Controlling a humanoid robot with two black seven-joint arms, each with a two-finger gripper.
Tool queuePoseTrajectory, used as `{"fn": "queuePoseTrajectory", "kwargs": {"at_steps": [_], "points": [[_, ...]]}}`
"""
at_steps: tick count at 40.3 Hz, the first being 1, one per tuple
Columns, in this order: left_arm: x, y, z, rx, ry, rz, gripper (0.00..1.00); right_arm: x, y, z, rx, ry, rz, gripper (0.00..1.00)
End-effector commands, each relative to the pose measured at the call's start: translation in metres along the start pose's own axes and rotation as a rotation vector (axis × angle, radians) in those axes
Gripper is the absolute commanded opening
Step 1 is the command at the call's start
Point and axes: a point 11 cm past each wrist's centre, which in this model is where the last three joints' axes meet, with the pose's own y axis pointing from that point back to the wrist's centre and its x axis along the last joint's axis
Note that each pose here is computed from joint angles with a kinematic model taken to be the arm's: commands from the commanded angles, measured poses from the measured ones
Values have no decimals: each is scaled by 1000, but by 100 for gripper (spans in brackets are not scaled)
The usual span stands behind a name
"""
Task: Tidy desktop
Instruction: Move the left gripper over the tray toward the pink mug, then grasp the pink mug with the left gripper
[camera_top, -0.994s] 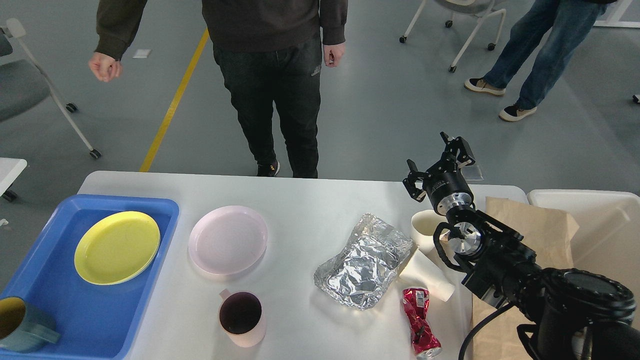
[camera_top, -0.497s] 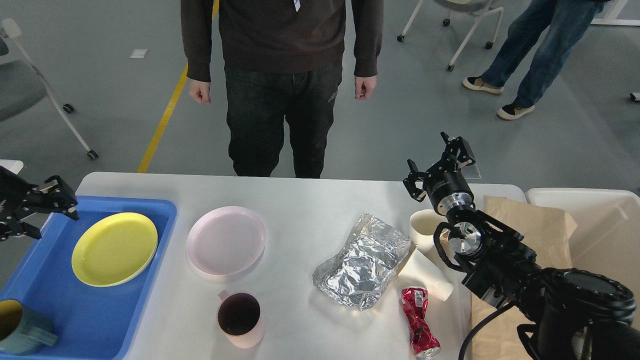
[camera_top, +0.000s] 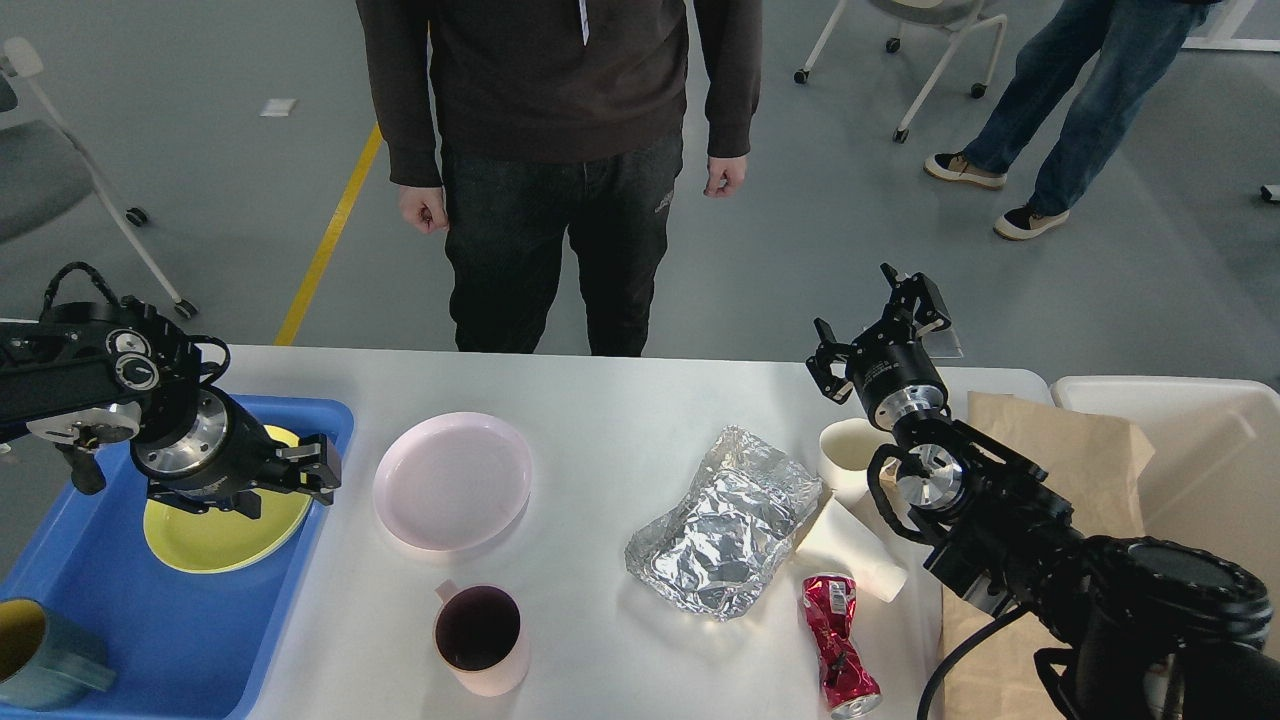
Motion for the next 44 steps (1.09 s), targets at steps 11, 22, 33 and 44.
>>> {"fn": "queuePoseTrajectory", "kwargs": {"at_steps": [11, 22, 33, 44], "points": [[-33, -8, 50, -68, -43, -229, 69, 0, 0, 0, 0, 0, 0, 100], [-53, -20, 71, -13, -146, -288, 69, 0, 0, 0, 0, 0, 0, 100], [-60, -24, 95, 33, -257, -297, 69, 0, 0, 0, 0, 0, 0, 100], [-55, -42, 101, 79, -262, -285, 69, 0, 0, 0, -1, -1, -1, 100]]}}
